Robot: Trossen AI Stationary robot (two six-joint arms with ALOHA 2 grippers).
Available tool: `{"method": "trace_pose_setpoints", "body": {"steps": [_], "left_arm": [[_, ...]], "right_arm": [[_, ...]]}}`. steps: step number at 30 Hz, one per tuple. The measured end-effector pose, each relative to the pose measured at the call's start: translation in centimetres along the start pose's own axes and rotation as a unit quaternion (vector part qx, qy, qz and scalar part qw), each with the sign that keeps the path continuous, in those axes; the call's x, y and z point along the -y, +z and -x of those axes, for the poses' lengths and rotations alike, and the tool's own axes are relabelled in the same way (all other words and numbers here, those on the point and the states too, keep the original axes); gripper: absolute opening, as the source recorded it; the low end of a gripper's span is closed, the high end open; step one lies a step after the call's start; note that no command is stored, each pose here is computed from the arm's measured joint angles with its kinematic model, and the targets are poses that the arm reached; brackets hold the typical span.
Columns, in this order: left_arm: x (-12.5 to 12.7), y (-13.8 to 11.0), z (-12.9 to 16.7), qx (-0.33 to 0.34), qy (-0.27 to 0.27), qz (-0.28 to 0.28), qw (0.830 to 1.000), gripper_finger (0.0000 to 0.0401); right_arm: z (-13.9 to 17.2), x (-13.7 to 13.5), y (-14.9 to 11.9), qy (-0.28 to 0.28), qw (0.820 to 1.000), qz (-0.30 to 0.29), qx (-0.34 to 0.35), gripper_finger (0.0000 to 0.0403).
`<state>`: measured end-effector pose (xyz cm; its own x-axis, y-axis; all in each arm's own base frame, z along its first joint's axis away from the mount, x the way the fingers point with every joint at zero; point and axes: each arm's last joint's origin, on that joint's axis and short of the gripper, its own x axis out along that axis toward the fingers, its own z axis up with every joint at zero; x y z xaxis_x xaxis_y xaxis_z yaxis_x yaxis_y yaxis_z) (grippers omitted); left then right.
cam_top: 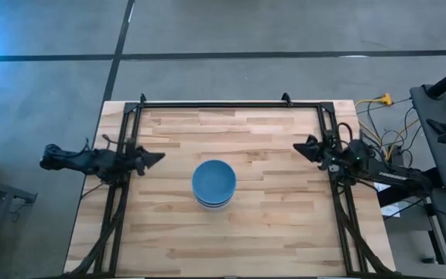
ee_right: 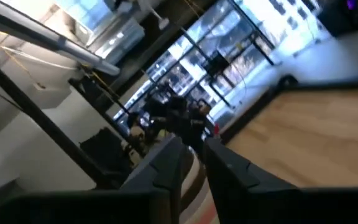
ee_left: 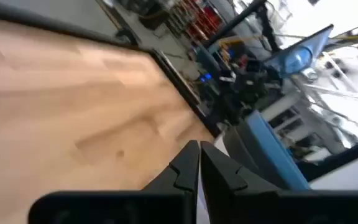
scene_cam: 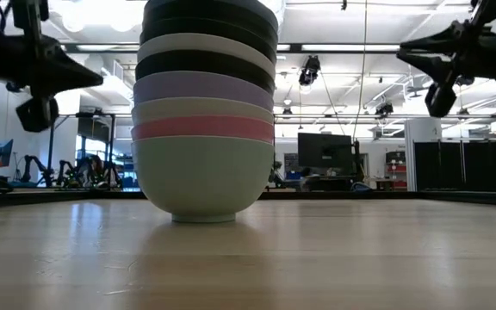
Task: Nest bowls inside each other
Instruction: Return to Home Position
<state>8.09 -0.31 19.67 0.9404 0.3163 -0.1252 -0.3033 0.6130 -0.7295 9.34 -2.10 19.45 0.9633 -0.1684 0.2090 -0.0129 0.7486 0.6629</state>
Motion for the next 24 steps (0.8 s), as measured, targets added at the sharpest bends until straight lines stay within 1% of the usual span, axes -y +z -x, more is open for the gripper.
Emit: {"method": "trace_pose_setpoints", "body": {"steps": [3,4,6,9,12,15,18,19,21,24], "left_arm": [[-0.4,-0.9,-0.6,-0.006,-0.026,0.018,0.999,0.0],[-0.6,-1.2,-0.8,-0.005,-0.03,0.02,0.999,0.0],[-1.0,-1.9,-1.0,-0.018,-0.031,0.013,0.999,0.0],[-1.1,-2.2,-1.1,-0.028,-0.041,0.016,0.999,0.0],[-1.1,-2.2,-1.2,-0.033,-0.044,0.017,0.998,0.0],[-1.1,-2.2,-1.1,-0.038,-0.049,-0.003,0.998,0.0],[-1.1,-2.3,-1.2,-0.041,-0.047,-0.018,0.998,0.0],[-1.2,-2.3,-1.2,-0.043,-0.047,-0.032,0.997,0.0],[-1.2,-2.4,-1.3,-0.044,-0.045,-0.092,0.994,0.0],[-1.2,-2.7,-1.4,-0.056,-0.055,-0.203,0.976,0.0]], "right_arm": [[0.0,0.2,-0.3,-0.004,0.999,-0.025,-0.021,0.0038],[0.0,0.2,-0.4,-0.005,0.999,-0.029,-0.024,0.0024],[0.1,0.3,-0.5,-0.007,0.999,-0.031,-0.027,0.0013],[0.1,0.7,-0.9,-0.034,0.997,-0.046,-0.049,0.0009],[0.4,1.6,-2.0,-0.088,0.987,-0.061,-0.117,0.0009],[0.2,1.3,-2.0,-0.073,0.984,-0.048,-0.156,0.0008],[0.0,1.1,-1.9,-0.071,0.983,-0.047,-0.162,0.0008],[0.0,1.2,-1.9,-0.073,0.983,-0.047,-0.164,0.0009],[-0.1,1.2,-2.0,-0.077,0.982,-0.048,-0.168,0.0009],[-0.1,1.3,-2.1,-0.082,0.98,-0.049,-0.173,0.0009]]}}
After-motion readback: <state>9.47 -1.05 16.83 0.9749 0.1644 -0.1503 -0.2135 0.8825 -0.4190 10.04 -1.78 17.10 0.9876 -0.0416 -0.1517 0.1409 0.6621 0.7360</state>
